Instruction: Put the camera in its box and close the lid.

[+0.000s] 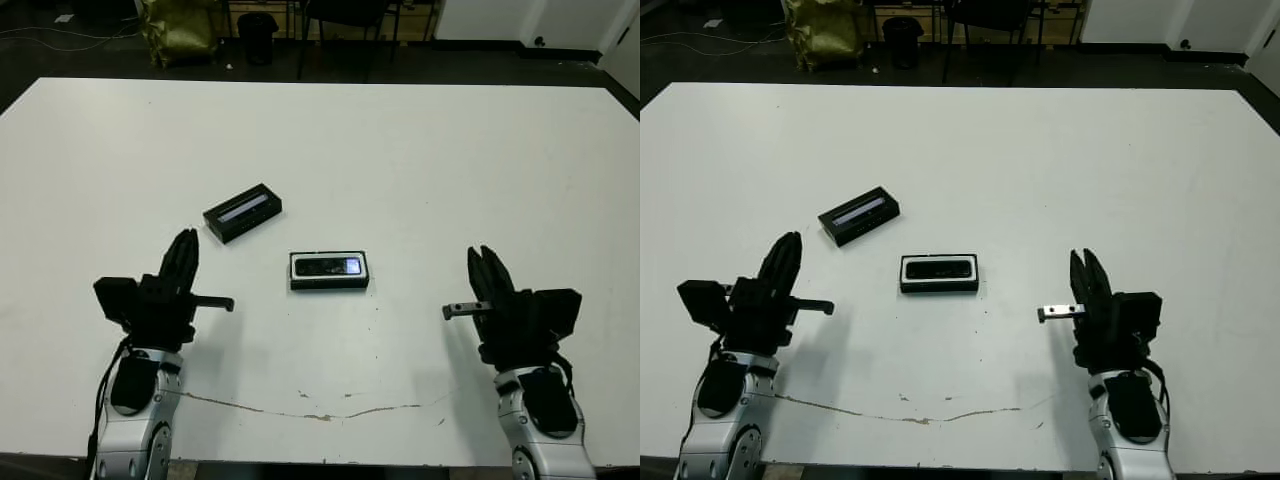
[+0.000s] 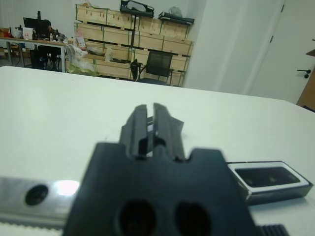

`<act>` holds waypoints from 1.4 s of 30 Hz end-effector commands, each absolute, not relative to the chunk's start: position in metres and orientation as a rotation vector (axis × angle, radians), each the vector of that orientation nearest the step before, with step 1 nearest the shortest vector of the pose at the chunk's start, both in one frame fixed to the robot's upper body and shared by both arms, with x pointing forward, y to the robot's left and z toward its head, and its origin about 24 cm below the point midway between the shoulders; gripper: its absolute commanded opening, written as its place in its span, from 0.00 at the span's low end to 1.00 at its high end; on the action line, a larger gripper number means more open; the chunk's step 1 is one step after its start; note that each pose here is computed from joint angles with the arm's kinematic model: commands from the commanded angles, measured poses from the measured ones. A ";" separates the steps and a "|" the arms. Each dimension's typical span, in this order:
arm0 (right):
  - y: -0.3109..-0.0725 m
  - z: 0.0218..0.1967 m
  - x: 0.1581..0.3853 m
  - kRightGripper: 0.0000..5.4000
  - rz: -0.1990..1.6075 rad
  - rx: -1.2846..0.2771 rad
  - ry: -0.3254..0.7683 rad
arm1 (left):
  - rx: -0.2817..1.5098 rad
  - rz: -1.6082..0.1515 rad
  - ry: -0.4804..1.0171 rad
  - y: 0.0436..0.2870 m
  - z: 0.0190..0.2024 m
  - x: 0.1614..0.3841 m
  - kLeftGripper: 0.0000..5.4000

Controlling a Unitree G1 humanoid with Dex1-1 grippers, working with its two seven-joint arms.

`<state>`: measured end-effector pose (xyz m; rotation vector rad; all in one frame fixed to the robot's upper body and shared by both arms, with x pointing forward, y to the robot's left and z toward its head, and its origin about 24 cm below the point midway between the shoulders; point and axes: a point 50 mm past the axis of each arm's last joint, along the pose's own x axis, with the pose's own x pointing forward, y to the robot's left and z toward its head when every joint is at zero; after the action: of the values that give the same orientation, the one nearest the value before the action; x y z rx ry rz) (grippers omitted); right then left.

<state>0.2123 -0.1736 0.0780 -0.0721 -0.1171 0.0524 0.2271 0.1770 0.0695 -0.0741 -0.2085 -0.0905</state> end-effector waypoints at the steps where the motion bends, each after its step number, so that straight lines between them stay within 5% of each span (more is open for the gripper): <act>1: -0.174 0.074 0.212 0.01 0.047 -0.074 -0.090 | -0.041 -0.093 -0.187 0.181 0.069 0.227 0.00; 12: -0.175 0.074 0.212 0.01 0.056 -0.057 -0.102 | -0.013 -0.163 -0.230 0.190 0.089 0.240 0.00; 21: -0.176 0.077 0.211 0.00 0.075 -0.052 -0.098 | 0.193 -0.315 -0.120 0.196 0.119 0.263 0.04; 30: -0.177 0.076 0.210 0.00 0.072 -0.040 -0.086 | 0.374 -0.596 -0.019 0.209 0.126 0.301 0.42; 42: -0.176 0.076 0.207 0.00 0.061 -0.032 -0.046 | 0.357 -0.659 0.108 0.222 0.110 0.338 0.97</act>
<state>0.2098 -0.1737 0.0814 -0.0334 -0.0909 0.0684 0.3369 0.2199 0.1162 0.3764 0.0700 -0.6579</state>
